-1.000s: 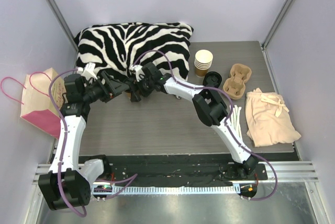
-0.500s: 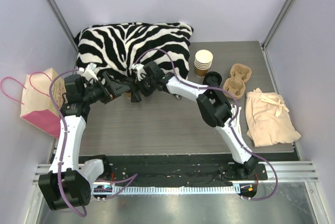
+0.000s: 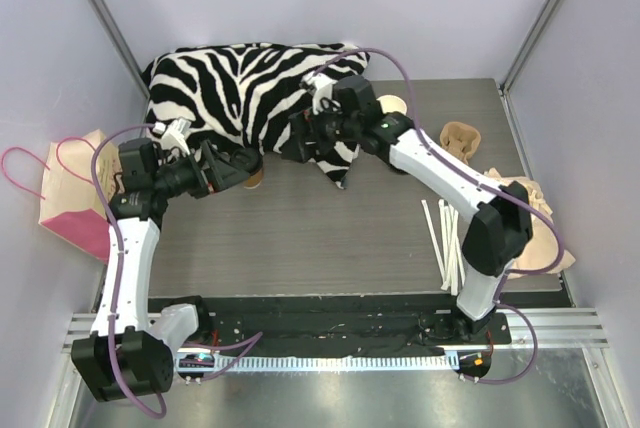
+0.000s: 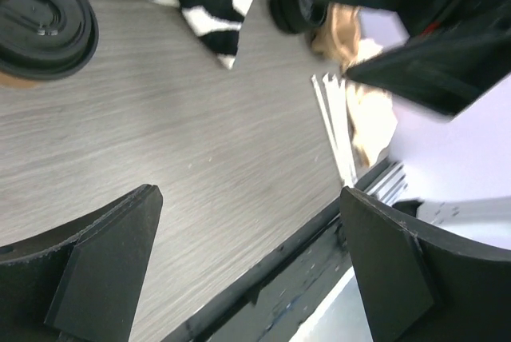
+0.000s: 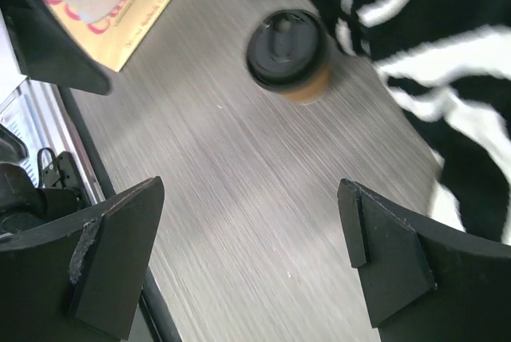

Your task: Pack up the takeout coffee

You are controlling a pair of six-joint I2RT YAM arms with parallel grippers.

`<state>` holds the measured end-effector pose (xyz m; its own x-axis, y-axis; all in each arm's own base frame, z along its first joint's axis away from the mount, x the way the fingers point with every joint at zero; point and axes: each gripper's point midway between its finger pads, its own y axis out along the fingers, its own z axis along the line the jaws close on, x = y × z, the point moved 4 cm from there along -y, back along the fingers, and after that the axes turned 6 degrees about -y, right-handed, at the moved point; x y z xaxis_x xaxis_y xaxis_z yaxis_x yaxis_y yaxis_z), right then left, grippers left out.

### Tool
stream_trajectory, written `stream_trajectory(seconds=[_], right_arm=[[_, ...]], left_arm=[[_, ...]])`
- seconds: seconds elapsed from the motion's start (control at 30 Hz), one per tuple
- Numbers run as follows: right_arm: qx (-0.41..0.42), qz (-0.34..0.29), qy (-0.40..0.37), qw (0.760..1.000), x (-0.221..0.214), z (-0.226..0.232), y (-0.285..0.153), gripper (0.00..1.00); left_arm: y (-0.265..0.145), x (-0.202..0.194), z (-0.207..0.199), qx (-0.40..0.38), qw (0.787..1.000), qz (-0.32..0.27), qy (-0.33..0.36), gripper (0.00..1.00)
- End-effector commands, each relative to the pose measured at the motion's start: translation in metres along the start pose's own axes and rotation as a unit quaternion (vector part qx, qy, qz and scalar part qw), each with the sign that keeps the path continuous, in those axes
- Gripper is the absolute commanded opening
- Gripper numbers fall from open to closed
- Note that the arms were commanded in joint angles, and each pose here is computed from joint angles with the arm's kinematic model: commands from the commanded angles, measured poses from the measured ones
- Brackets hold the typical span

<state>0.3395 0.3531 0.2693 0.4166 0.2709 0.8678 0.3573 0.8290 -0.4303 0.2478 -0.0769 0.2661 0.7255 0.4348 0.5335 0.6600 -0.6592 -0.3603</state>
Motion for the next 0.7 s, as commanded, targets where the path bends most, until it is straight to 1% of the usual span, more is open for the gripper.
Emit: stream_trajectory(seconds=[0.0,0.07,0.13,0.17,0.27,0.33,0.4,0.43,0.5,0.53,0.6,0.63,0.67], right_arm=[[-0.042,0.027,0.065,0.997,-0.026,-0.025,-0.032,1.0],[-0.057,0.031,0.067,0.996,-0.035,-0.031,-0.04,1.0],[-0.074,0.024,0.068,0.995,-0.036,-0.037,-0.055,1.0],[-0.074,0.021,0.073,0.994,-0.036,-0.037,-0.06,1.0],[-0.075,0.011,0.081,0.994,-0.035,-0.037,-0.075,1.0],[-0.081,0.011,0.079,0.994,-0.032,-0.036,-0.086,1.0],[-0.096,0.007,0.059,0.994,-0.028,-0.039,-0.107,1.0],[-0.103,0.025,0.064,0.992,-0.036,-0.04,-0.116,1.0],[-0.126,0.026,0.049,0.99,-0.039,-0.051,-0.145,1.0],[-0.135,0.046,0.058,0.988,-0.051,-0.054,-0.156,1.0],[-0.175,0.048,0.061,0.981,-0.059,-0.074,-0.188,1.0],[-0.188,0.062,0.077,0.977,-0.068,-0.08,-0.201,1.0],[-0.201,0.063,0.085,0.974,-0.071,-0.087,-0.213,1.0]], left_arm=[[-0.012,-0.014,-0.001,0.004,0.998,0.031,0.045,0.99],[-0.016,-0.022,0.004,0.02,0.997,0.051,0.056,1.0],[-0.017,-0.019,0.001,0.029,0.995,0.063,0.073,1.0],[-0.019,-0.022,0.002,0.037,0.993,0.082,0.081,1.0],[-0.021,-0.007,-0.006,0.057,0.989,0.084,0.106,1.0],[-0.02,-0.002,-0.005,0.067,0.988,0.084,0.11,1.0],[-0.02,0.0,-0.007,0.072,0.985,0.089,0.128,1.0],[-0.02,0.0,-0.003,0.086,0.983,0.092,0.134,1.0],[-0.021,-0.004,-0.002,0.097,0.98,0.103,0.139,1.0],[-0.022,-0.004,0.0,0.103,0.976,0.108,0.16,1.0],[-0.02,-0.01,-0.001,0.102,0.972,0.122,0.171,1.0],[-0.019,-0.011,-0.003,0.102,0.971,0.125,0.178,1.0],[-0.019,-0.009,-0.002,0.109,0.969,0.121,0.185,0.99]])
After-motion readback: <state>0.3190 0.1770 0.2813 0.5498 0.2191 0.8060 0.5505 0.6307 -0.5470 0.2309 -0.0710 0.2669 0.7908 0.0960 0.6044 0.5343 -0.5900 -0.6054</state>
